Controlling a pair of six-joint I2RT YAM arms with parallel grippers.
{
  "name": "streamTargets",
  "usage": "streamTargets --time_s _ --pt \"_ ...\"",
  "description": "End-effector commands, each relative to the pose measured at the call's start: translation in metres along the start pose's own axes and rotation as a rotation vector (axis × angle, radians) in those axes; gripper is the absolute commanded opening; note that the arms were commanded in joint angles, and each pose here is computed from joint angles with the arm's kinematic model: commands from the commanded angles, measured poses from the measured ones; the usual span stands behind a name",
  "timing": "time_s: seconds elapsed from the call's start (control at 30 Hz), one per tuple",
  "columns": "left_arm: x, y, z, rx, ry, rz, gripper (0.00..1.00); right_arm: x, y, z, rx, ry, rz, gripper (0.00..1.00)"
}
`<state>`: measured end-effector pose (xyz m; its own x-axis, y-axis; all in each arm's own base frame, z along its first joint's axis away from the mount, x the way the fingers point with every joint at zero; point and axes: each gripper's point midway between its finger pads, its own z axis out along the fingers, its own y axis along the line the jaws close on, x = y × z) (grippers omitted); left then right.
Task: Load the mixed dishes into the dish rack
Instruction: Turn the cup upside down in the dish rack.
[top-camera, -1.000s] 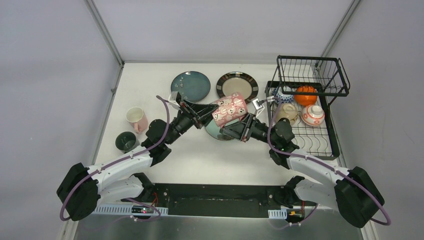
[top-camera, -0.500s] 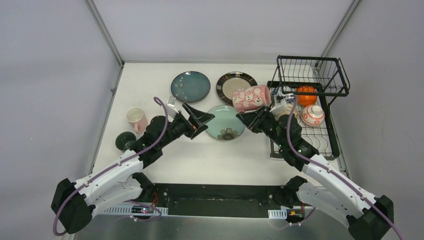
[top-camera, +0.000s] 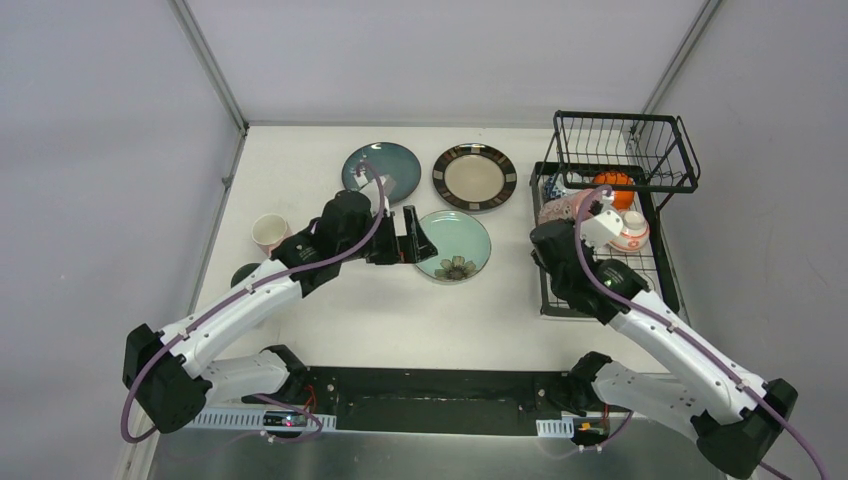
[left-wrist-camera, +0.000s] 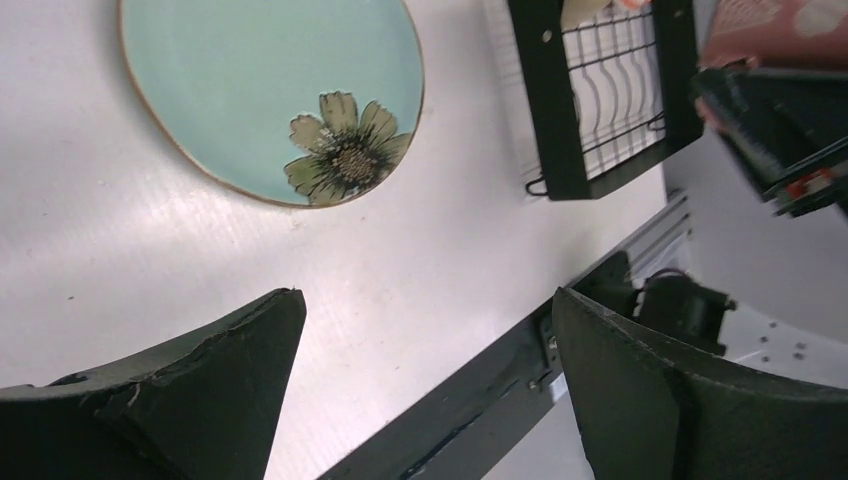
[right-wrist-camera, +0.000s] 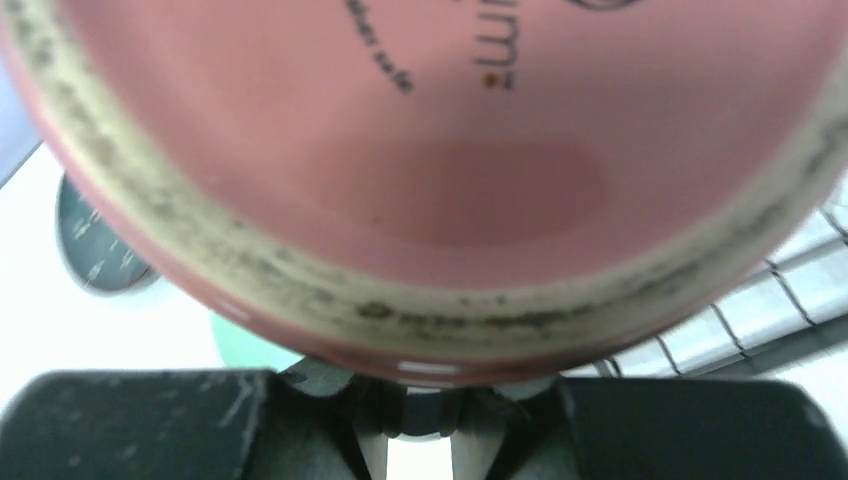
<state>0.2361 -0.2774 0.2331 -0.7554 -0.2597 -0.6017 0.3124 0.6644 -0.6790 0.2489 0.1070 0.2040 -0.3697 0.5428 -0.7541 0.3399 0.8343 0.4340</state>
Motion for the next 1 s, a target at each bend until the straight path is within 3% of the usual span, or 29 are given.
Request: streamTargets --time_s 0.0,0.2,0.57,0.97 --pt "0.001 0.009 -0.007 -0.021 0.040 0.145 0.99 -0.054 -0.035 -0.014 0.258 -0.238 0.110 0.00" --pt "-0.005 0.017 -0.018 -0.064 0.018 0.201 0.99 -0.058 -0.048 -0.001 0.420 -0.336 0.035 0.00" --pt "-0.001 0.022 -0.025 -0.082 0.022 0.189 0.99 -0.059 -0.097 0.014 0.725 -0.360 0.079 0.00" --pt "0.002 0.019 -0.030 -0.080 0.037 0.166 0.99 -0.065 -0.165 0.035 0.933 -0.341 0.164 0.00"
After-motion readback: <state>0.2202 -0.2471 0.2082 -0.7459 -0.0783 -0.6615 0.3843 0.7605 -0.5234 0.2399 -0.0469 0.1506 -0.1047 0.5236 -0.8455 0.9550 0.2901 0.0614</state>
